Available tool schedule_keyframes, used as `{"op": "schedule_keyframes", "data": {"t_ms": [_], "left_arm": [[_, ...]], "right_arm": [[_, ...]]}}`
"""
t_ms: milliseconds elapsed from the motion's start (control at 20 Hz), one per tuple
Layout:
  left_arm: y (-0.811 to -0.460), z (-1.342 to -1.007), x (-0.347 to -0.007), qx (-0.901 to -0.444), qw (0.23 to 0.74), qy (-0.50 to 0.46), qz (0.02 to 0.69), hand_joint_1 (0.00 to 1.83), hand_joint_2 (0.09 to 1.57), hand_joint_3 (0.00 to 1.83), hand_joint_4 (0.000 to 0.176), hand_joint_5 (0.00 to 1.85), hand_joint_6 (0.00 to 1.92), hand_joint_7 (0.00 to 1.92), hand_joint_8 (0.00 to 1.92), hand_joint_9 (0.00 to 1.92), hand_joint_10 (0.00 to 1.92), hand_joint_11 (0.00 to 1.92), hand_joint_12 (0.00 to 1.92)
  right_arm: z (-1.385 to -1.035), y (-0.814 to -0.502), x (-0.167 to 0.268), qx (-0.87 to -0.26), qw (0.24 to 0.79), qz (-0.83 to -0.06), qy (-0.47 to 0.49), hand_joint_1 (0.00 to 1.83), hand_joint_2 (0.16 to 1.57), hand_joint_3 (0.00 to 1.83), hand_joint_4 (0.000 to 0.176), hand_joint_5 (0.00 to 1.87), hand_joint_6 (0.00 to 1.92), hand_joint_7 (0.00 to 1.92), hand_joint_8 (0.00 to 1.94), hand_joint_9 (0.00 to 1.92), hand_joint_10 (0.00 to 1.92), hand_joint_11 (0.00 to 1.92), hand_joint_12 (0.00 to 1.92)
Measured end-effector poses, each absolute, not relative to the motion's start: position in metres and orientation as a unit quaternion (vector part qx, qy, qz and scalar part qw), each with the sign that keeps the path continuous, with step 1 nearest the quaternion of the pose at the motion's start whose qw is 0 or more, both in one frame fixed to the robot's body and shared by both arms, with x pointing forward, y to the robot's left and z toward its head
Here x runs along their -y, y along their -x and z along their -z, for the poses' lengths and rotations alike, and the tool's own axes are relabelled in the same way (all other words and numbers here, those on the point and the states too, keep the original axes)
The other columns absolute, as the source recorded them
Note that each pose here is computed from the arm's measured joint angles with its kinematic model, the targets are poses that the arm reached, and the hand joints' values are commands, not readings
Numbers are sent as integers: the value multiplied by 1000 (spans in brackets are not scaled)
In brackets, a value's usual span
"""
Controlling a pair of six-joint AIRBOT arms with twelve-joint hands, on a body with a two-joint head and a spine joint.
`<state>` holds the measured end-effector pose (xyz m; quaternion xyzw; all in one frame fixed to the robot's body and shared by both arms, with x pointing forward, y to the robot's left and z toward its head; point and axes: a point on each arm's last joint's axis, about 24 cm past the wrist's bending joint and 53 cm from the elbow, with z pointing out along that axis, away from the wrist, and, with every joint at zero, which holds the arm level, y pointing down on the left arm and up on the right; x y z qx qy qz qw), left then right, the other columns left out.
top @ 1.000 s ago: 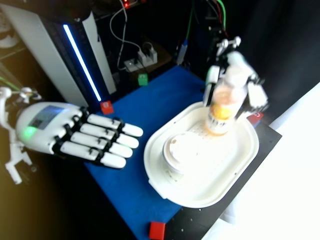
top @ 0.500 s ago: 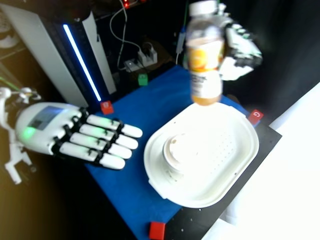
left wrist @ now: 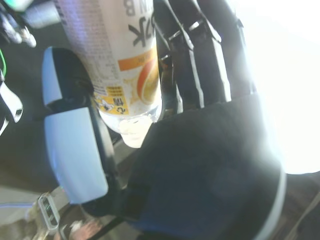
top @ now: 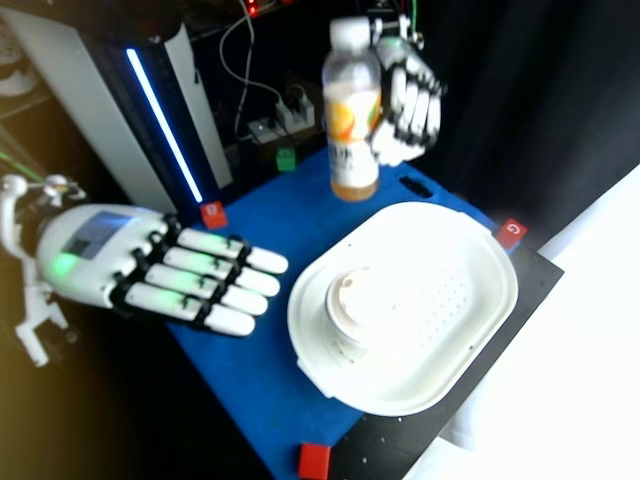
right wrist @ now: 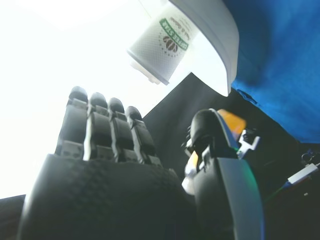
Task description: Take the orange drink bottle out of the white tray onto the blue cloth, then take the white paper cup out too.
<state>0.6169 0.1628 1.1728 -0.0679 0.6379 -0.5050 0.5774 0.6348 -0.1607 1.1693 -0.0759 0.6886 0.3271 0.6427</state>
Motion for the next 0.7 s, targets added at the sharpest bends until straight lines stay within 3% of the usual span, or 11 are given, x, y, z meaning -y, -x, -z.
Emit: {"op": "schedule_keyframes", "data": {"t_ms": [50,100,150,200,250,350,400,450,550,650,700], "left_arm": [[-615,-1165,-162,-645,570,71,504,849,1216,0,0,562,874,676,746,546,1162,422,1703],[-612,-1153,-160,-658,555,73,503,745,1180,0,0,600,422,716,466,519,1048,369,1674],[-611,-1148,-160,-665,550,73,500,745,1180,0,0,600,422,716,466,519,1048,369,1674],[-609,-1140,-158,-676,541,71,495,745,1186,0,0,546,229,647,264,429,906,200,1618],[-606,-1135,-158,-683,534,74,493,691,1190,0,0,383,78,470,83,286,620,39,1391],[-599,-1128,-161,-686,528,83,494,557,1187,0,110,114,2,247,2,103,264,1,811],[-596,-1127,-164,-685,528,88,494,525,1160,0,143,22,0,49,0,20,52,0,161],[-593,-1126,-168,-687,528,90,491,483,1140,0,138,4,0,9,0,3,10,0,31],[-587,-1128,-178,-683,536,98,487,457,1082,0,160,0,0,0,0,0,0,0,0],[-581,-1133,-193,-674,549,112,482,435,1056,0,148,0,0,0,0,0,0,0,0],[-579,-1135,-197,-672,553,113,479,444,1061,0,170,0,0,0,0,0,0,0,0]], "right_arm": [[-1169,-635,161,-689,643,-327,74,451,1322,0,0,0,0,0,0,0,0,0,0],[-1169,-636,162,-689,644,-326,75,459,1314,0,0,0,0,0,0,0,0,0,0],[-1169,-636,163,-689,644,-325,74,459,1314,0,0,0,0,0,0,0,0,0,0],[-1169,-636,163,-689,643,-325,73,460,1315,0,0,0,0,0,0,0,0,0,0],[-1169,-636,163,-689,644,-325,74,475,1319,0,0,0,0,0,0,0,0,0,0],[-1169,-636,162,-689,643,-325,75,486,1319,0,0,0,0,0,0,0,0,0,0],[-1169,-636,162,-689,644,-325,75,457,1323,0,0,0,0,0,0,0,0,0,0],[-1169,-636,162,-689,643,-325,74,427,1329,3,0,0,0,0,0,0,0,0,0],[-1169,-636,163,-689,643,-325,73,411,1333,4,0,0,0,0,0,0,0,5,2],[-1169,-636,163,-689,643,-325,74,425,1344,6,0,0,0,0,0,0,0,0,0],[-1169,-636,163,-689,643,-325,73,423,1342,5,0,0,0,0,0,0,0,0,0]]}}
